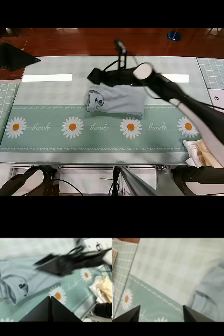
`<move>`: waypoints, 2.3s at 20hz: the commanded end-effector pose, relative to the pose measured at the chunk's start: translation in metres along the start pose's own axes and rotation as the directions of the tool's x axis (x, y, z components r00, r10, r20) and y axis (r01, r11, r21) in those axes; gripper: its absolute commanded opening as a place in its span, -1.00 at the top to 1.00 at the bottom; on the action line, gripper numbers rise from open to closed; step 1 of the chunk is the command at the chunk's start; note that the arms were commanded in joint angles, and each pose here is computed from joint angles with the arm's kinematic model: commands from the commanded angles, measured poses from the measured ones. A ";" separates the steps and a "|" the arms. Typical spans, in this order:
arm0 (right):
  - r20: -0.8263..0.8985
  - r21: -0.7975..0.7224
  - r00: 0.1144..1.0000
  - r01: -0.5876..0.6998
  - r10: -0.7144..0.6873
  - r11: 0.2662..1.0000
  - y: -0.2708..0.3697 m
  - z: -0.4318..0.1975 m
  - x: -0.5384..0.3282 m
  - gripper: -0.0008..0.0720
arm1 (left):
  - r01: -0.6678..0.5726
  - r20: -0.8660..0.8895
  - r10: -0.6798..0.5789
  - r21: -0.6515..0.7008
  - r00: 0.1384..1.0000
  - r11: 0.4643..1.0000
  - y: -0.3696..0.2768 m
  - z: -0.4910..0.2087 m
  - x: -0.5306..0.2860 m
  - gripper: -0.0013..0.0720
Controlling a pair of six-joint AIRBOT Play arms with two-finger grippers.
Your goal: Fold the shirts.
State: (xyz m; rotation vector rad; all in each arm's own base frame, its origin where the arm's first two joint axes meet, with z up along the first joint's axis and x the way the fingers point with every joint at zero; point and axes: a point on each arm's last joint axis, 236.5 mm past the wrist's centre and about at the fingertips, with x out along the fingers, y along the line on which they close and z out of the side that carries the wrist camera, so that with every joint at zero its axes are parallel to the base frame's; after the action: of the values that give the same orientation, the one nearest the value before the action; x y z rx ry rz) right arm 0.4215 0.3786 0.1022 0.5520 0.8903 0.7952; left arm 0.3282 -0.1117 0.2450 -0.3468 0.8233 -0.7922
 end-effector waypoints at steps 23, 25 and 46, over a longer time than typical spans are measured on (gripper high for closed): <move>-0.057 0.626 0.984 0.167 -0.168 0.762 -0.259 -0.086 -0.098 -0.60 | 0.001 -0.152 -0.033 -0.206 0.988 0.979 0.064 -0.045 0.056 0.38; -0.070 0.631 0.982 0.180 -0.176 0.754 -0.258 -0.091 -0.085 -0.58 | 0.017 -0.163 -0.050 -0.201 0.985 0.979 0.058 -0.047 0.057 0.38; 0.102 0.467 0.755 0.539 -0.648 0.701 -0.101 -0.049 -0.446 0.93 | 0.027 -0.160 -0.047 -0.122 0.986 0.992 0.060 -0.046 0.057 0.43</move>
State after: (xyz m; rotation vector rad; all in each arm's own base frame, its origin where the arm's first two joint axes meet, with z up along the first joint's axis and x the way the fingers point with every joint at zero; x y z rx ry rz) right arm 0.3263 0.0229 0.2228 0.7389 0.8090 0.2720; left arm 0.3459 -0.1140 0.1518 -0.4289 1.0342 -0.8050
